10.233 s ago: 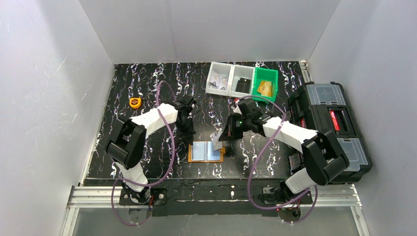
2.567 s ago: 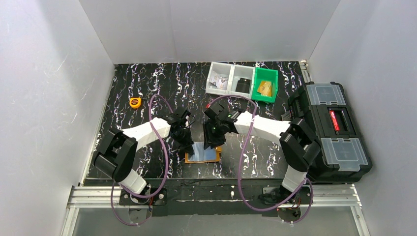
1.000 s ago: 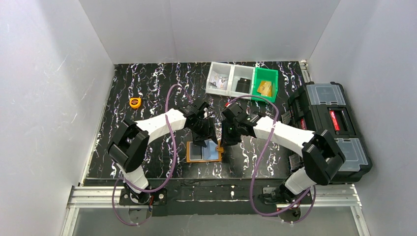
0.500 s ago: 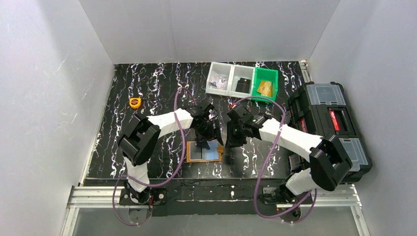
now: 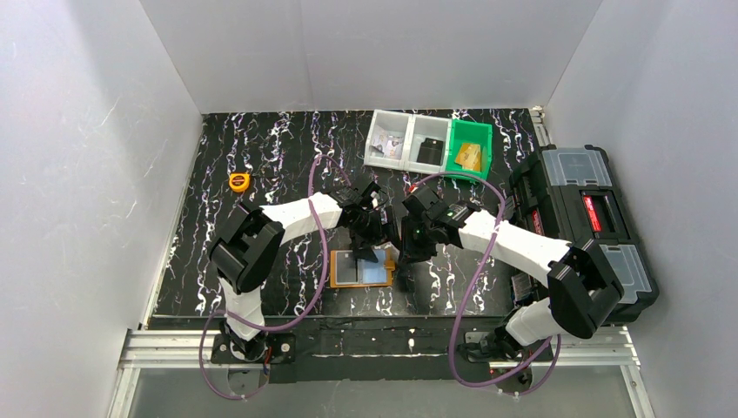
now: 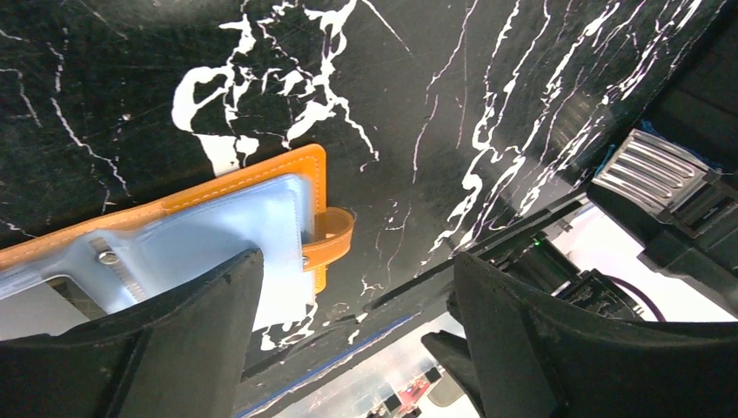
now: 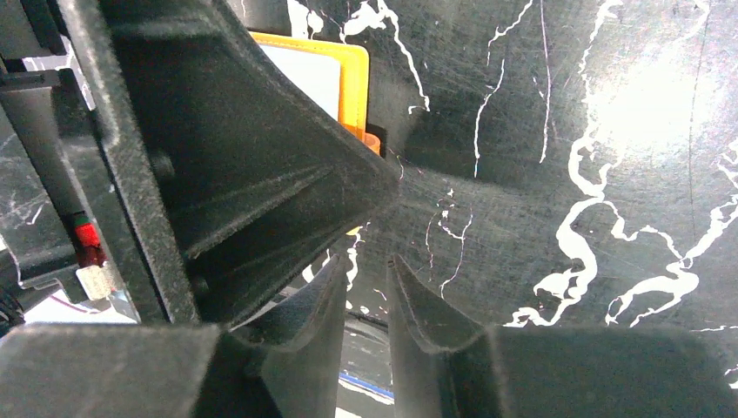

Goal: Take the credit cards out of the card holder
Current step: Remove the credit card from the card holder.

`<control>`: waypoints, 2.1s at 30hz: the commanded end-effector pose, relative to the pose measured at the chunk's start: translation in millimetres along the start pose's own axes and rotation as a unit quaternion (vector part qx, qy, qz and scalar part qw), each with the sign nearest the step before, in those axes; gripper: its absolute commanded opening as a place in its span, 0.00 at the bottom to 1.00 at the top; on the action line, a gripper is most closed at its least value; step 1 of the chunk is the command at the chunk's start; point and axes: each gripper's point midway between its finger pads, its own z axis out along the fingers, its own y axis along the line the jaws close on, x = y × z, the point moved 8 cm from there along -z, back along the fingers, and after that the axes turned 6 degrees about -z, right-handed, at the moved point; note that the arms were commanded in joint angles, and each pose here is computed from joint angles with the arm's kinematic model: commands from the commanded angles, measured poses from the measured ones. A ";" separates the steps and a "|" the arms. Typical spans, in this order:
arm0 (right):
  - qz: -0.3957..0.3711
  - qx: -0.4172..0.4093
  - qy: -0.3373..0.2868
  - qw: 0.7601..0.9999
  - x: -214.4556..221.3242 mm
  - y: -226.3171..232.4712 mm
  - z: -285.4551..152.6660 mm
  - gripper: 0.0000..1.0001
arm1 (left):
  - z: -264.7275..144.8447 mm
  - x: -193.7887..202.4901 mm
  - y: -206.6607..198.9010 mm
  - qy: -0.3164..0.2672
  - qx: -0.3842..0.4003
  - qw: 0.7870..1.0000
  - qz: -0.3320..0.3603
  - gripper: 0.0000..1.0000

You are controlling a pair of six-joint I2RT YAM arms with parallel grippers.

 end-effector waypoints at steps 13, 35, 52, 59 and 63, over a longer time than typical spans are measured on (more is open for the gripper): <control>0.010 -0.047 -0.023 0.999 -4.1 10.7 -10.2 0.39 | -42.5 2.7 1.5 -0.034 -0.014 0.999 0.015 0.83; 0.038 -0.220 0.050 0.973 -28.4 73.4 33.8 0.36 | -85.2 3.5 90.8 -0.076 -0.127 0.989 0.000 0.34; 0.060 -0.206 0.095 0.972 -22.6 70.0 76.7 0.32 | -48.3 -4.4 106.1 -0.045 -0.145 0.988 -0.017 0.14; 0.062 -0.197 0.105 0.973 -17.7 65.2 86.5 0.31 | -39.5 3.1 111.0 -0.036 -0.161 0.986 -0.027 0.05; 0.064 -0.192 0.107 0.973 -14.8 62.1 89.2 0.31 | -34.4 9.6 112.7 -0.031 -0.170 0.984 -0.031 0.00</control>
